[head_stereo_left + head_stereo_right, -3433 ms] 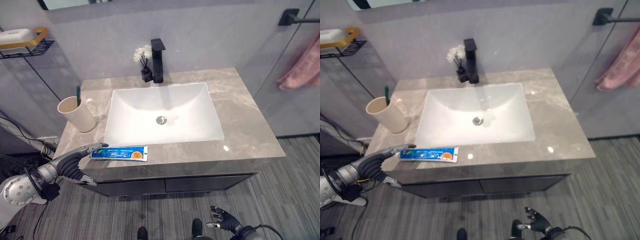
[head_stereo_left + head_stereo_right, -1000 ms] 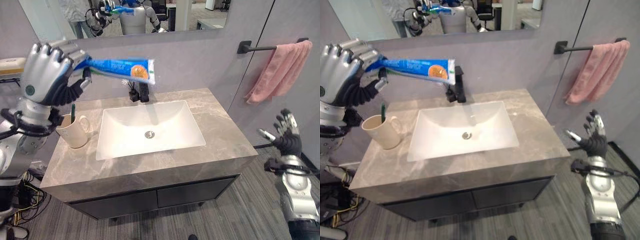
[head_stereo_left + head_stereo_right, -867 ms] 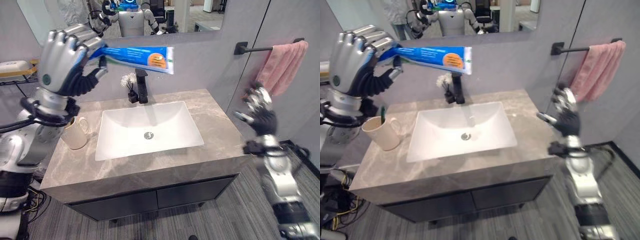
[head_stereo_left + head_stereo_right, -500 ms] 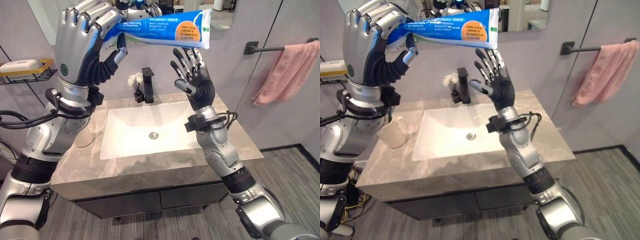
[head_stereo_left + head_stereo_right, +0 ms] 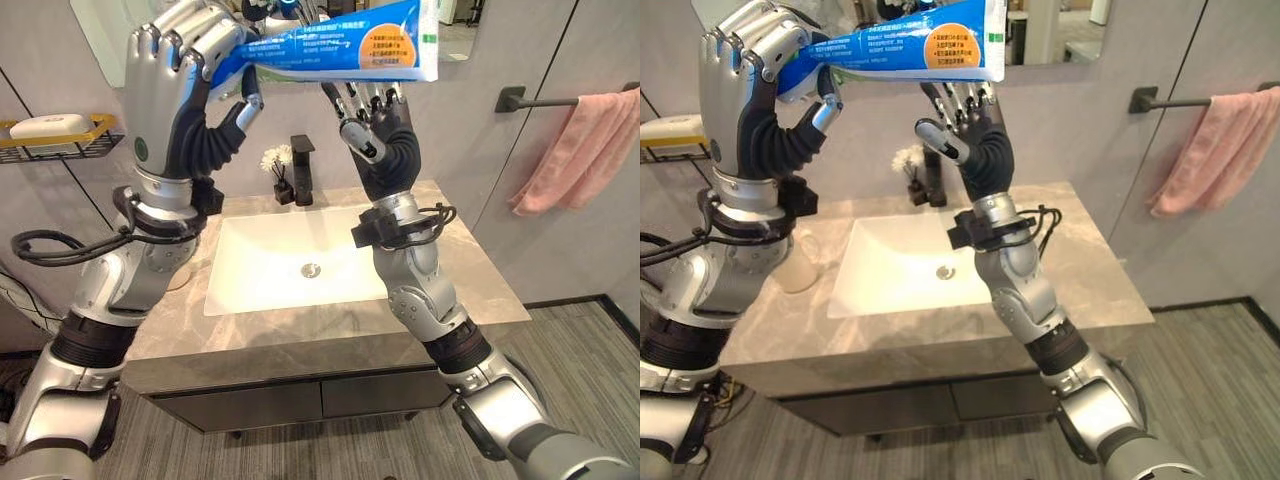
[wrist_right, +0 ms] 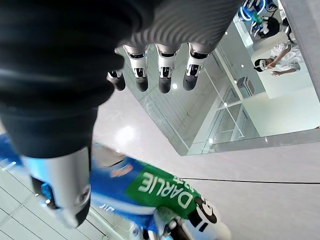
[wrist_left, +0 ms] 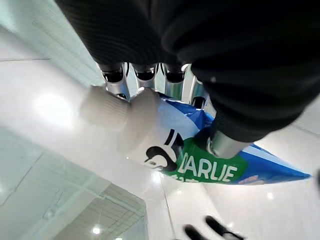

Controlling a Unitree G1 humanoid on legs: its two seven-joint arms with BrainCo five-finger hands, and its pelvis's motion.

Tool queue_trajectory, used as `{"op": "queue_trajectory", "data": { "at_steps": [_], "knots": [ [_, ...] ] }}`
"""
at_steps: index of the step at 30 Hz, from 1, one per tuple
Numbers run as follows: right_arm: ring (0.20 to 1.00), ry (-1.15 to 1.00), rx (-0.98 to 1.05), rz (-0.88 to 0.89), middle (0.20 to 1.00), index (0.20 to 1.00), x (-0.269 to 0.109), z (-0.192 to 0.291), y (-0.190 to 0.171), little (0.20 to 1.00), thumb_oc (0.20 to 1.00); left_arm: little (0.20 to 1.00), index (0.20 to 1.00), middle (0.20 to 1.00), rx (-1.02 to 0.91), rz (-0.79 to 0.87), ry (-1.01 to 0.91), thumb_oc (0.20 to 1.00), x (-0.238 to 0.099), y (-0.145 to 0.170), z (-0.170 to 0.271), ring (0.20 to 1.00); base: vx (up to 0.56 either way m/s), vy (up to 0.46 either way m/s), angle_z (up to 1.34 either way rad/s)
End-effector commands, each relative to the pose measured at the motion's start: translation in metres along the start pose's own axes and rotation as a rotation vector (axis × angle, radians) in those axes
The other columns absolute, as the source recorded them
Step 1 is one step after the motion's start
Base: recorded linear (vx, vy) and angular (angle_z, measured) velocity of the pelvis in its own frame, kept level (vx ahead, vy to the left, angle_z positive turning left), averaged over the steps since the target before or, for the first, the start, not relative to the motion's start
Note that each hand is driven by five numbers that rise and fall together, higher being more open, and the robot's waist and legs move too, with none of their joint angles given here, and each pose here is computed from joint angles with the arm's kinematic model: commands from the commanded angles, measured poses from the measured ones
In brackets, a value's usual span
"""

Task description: Put brush and paste in cup on sink, flatten towel.

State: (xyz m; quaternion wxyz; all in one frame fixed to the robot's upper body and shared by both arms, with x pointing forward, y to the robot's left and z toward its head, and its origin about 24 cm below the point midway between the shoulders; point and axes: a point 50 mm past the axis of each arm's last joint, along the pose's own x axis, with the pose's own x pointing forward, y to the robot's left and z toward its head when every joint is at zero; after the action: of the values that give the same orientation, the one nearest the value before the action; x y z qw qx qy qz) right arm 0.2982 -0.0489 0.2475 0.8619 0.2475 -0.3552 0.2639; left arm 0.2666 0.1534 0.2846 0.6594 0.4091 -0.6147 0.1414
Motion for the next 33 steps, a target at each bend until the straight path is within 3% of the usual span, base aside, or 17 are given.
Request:
{"op": "queue_trajectory", "data": {
  "at_steps": [1,14,17,20,21,22,23,32,33],
  "knots": [
    [1.0,-0.237,0.143,0.082,1.0,1.0,0.029,0.041,0.029,1.0,1.0,0.2,0.2,0.2,-0.101,0.037,-0.052,0.2,0.018,0.006,0.01,0.2,0.0,0.0,0.0],
    [1.0,-0.352,0.236,0.036,1.0,1.0,0.028,0.058,0.033,1.0,1.0,0.2,0.2,0.2,-0.206,-0.018,0.029,0.2,-0.004,-0.001,0.012,0.2,0.01,-0.004,0.03],
    [0.715,-0.353,0.241,0.035,0.715,0.715,0.027,0.058,0.034,0.715,0.715,0.2,0.2,0.2,-0.221,-0.032,0.054,0.2,-0.009,-0.003,0.011,0.2,0.01,-0.006,0.04],
    [0.514,-0.351,0.255,0.031,0.514,0.514,0.027,0.056,0.035,0.514,0.514,0.2,0.2,0.2,-0.229,-0.041,0.058,0.2,-0.011,-0.004,0.012,0.2,-0.02,-0.004,0.0],
    [0.489,-0.352,0.258,0.029,0.489,0.489,0.027,0.056,0.036,0.489,0.489,0.2,0.2,0.2,-0.234,-0.044,0.056,0.2,-0.011,-0.004,0.013,0.2,0.0,0.0,0.0],
    [0.235,-0.347,0.259,0.03,0.235,0.235,0.027,0.055,0.037,0.235,0.235,0.2,0.2,0.2,-0.243,-0.046,0.057,0.2,-0.011,-0.005,0.013,0.2,0.0,0.0,0.0],
    [0.2,-0.346,0.259,0.03,0.2,0.2,0.027,0.055,0.037,0.2,0.2,0.2,0.2,0.2,-0.243,-0.046,0.057,0.2,-0.011,-0.005,0.013,0.2,-0.04,-0.009,0.0],
    [0.2,-0.308,0.28,0.004,0.2,0.2,0.023,0.046,0.036,0.2,0.2,0.2,0.2,0.2,-0.284,-0.025,0.068,0.2,-0.009,-0.008,0.017,0.2,0.0,-0.006,0.0],
    [0.2,-0.308,0.276,-0.006,0.2,0.2,0.023,0.045,0.034,0.2,0.2,0.642,0.642,0.642,-0.284,-0.025,0.075,0.642,-0.01,-0.008,0.016,0.642,0.0,0.0,0.0]
  ]
}}
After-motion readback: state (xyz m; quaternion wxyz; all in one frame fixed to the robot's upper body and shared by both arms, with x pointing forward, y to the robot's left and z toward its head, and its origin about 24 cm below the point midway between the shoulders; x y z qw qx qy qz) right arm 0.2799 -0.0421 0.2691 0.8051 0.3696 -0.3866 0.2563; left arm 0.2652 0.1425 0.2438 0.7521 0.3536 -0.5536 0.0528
